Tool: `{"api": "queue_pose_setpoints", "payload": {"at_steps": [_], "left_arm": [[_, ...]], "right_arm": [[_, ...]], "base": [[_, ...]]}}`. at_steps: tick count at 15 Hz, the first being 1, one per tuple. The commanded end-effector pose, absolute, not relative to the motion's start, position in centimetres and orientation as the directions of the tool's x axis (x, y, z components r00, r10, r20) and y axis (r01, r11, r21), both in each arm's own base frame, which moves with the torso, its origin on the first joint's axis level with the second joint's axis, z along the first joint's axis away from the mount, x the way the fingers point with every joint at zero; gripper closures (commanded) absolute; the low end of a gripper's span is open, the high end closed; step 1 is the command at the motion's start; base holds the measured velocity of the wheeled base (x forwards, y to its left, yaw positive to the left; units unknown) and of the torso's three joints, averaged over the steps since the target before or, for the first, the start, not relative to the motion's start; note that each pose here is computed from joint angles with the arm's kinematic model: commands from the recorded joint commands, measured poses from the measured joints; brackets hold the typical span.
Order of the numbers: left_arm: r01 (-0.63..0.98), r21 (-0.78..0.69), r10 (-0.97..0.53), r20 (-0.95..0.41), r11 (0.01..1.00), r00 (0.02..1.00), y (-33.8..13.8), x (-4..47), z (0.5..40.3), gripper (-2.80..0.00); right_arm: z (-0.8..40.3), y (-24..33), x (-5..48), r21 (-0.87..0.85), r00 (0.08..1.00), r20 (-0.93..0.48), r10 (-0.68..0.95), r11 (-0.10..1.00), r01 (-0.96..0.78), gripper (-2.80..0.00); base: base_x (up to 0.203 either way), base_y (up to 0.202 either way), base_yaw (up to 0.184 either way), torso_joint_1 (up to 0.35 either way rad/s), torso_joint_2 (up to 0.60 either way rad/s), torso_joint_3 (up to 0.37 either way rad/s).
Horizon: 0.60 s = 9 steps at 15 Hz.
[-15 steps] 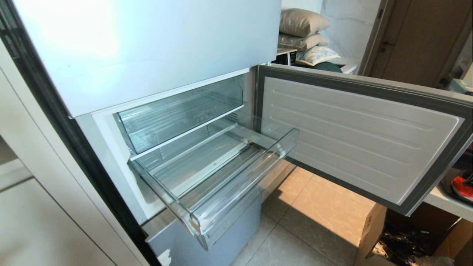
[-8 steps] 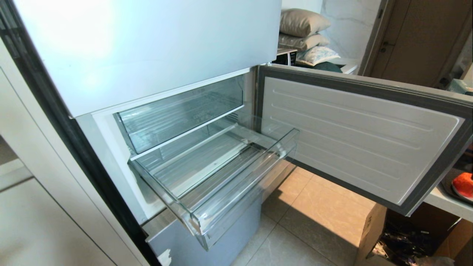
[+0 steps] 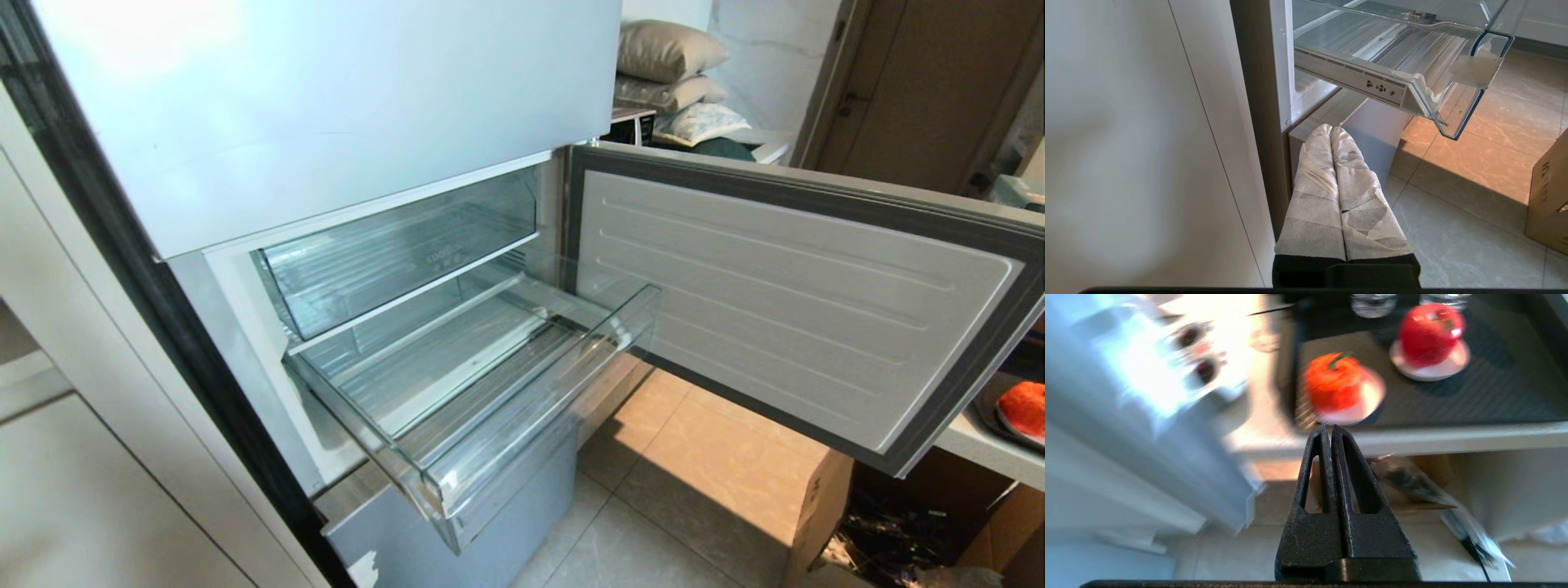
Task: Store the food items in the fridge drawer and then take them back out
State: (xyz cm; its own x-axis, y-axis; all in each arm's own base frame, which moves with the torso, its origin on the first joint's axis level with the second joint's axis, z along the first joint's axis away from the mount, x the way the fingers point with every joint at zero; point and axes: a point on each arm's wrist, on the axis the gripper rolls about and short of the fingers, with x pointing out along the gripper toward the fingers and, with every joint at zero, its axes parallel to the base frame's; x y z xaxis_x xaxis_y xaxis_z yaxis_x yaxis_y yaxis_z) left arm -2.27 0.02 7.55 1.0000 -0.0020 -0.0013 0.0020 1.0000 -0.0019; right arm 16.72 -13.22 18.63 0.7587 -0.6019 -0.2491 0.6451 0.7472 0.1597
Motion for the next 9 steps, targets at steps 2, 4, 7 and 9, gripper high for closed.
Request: {"api": "queue_pose_setpoints", "payload": {"at_steps": [2,4,7,9], "left_arm": [[0.002,-0.003,-0.002,-0.002,1.0,1.0,0.0,-2.3,7.6,0.0],[0.002,-0.002,-0.002,-0.002,1.0,1.0,0.0,-2.3,7.6,0.0],[0.002,-0.003,-0.002,-0.002,1.0,1.0,0.0,-2.3,7.6,0.0],[0.002,-0.002,-0.002,-0.002,1.0,1.0,0.0,-2.3,7.6,0.0]], "right_arm": [[18.8,-6.2,11.4,0.155,0.875,-0.113,-0.471,0.862,0.483,0.0],[17.4,-2.3,8.9,0.146,0.966,-0.08,-0.247,0.956,0.256,0.0],[14.7,0.0,2.5,0.073,1.0,-0.005,-0.013,0.997,0.013,0.0],[12.0,0.0,0.4,-0.004,0.998,-0.035,0.053,0.999,-0.053,0.0]], "base": [[0.0,0.0,0.0,0.0,0.0,0.0],[0.0,0.0,0.0,0.0,0.0,0.0],[0.0,0.0,0.0,0.0,0.0,0.0],[0.0,0.0,0.0,0.0,0.0,0.0]]}}
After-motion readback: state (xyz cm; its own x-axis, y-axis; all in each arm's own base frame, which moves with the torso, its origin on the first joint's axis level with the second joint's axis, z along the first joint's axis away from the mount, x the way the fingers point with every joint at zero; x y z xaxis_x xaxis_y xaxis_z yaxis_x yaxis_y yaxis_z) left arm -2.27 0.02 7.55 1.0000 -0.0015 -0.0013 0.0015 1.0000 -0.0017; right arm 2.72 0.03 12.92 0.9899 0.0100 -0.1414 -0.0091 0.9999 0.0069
